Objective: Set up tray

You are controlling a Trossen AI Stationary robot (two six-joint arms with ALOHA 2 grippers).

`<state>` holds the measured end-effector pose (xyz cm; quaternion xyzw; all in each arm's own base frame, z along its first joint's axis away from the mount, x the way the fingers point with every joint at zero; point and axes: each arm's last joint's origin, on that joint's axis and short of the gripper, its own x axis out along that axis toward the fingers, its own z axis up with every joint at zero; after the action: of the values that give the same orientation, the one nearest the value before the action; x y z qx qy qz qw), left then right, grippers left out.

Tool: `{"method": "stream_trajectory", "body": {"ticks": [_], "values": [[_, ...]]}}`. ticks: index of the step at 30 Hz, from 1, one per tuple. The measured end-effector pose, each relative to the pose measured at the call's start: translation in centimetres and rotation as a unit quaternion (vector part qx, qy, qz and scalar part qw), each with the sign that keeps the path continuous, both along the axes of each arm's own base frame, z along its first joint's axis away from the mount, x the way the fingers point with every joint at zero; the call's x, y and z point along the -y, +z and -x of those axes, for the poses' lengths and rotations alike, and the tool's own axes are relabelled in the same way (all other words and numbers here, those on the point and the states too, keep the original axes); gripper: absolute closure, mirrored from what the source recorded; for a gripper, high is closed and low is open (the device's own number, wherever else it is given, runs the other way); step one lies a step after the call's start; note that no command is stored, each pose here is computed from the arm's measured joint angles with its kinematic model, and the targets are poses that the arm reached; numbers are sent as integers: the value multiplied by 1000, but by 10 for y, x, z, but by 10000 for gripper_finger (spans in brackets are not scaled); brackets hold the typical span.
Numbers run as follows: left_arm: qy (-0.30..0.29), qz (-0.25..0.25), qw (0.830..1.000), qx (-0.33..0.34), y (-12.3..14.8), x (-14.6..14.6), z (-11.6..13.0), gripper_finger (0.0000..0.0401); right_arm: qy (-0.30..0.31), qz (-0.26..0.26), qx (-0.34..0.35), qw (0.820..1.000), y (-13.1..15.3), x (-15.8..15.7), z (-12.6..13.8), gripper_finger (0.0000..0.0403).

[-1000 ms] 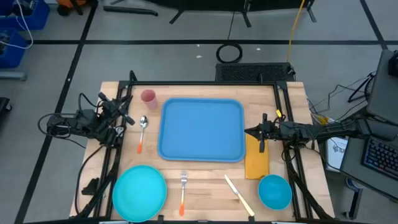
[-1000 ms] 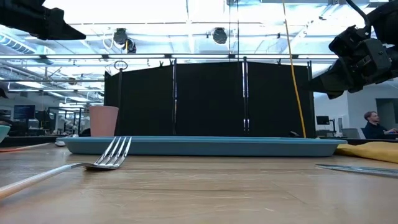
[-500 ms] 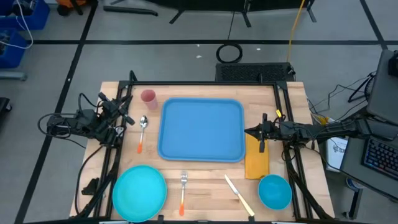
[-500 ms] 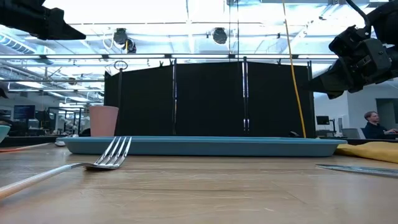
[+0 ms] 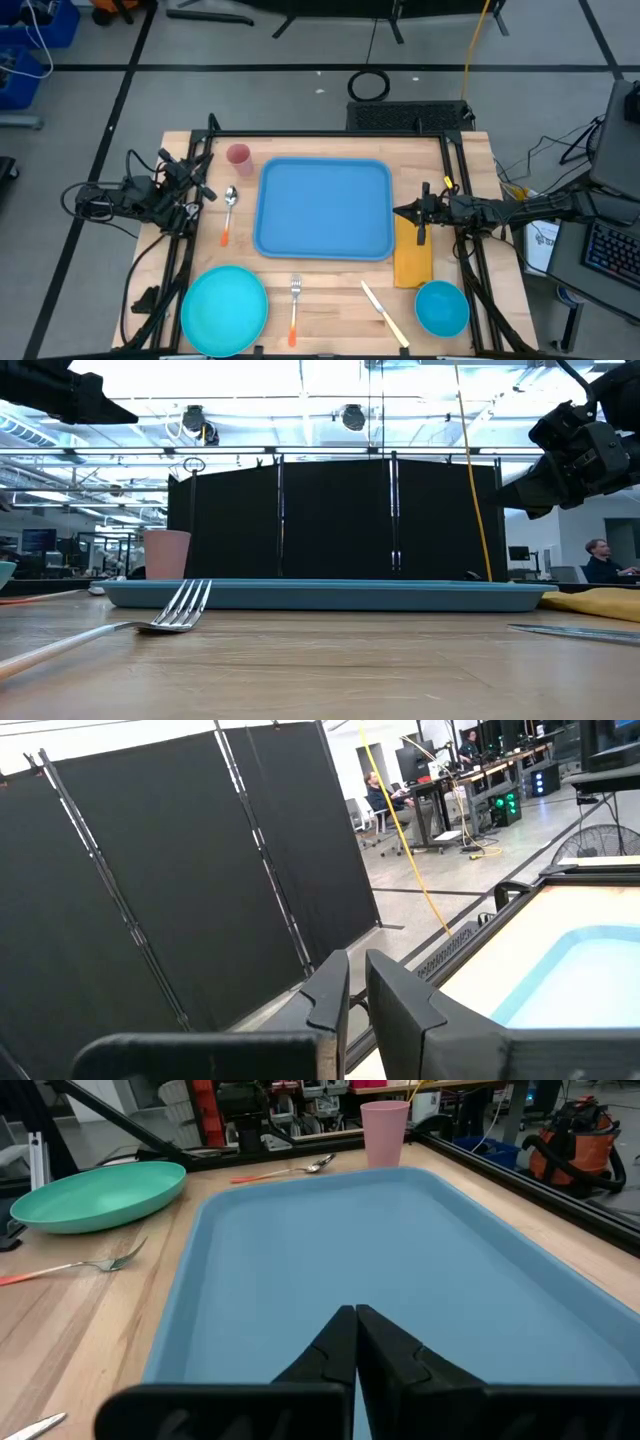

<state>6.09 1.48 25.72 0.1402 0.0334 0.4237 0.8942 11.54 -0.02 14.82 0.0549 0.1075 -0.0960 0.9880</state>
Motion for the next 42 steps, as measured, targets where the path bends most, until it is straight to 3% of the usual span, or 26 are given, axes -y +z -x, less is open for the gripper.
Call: {"method": "stream_trajectory", "body": {"ticks": [23, 42], "values": [[0, 0, 1000, 0, 0, 0, 0, 357, 0, 0, 0, 1000, 0, 0, 0, 403], [0, 0, 1000, 0, 0, 0, 0, 357, -3, 50, -1, 999, 2, 1, 0, 403]]}}
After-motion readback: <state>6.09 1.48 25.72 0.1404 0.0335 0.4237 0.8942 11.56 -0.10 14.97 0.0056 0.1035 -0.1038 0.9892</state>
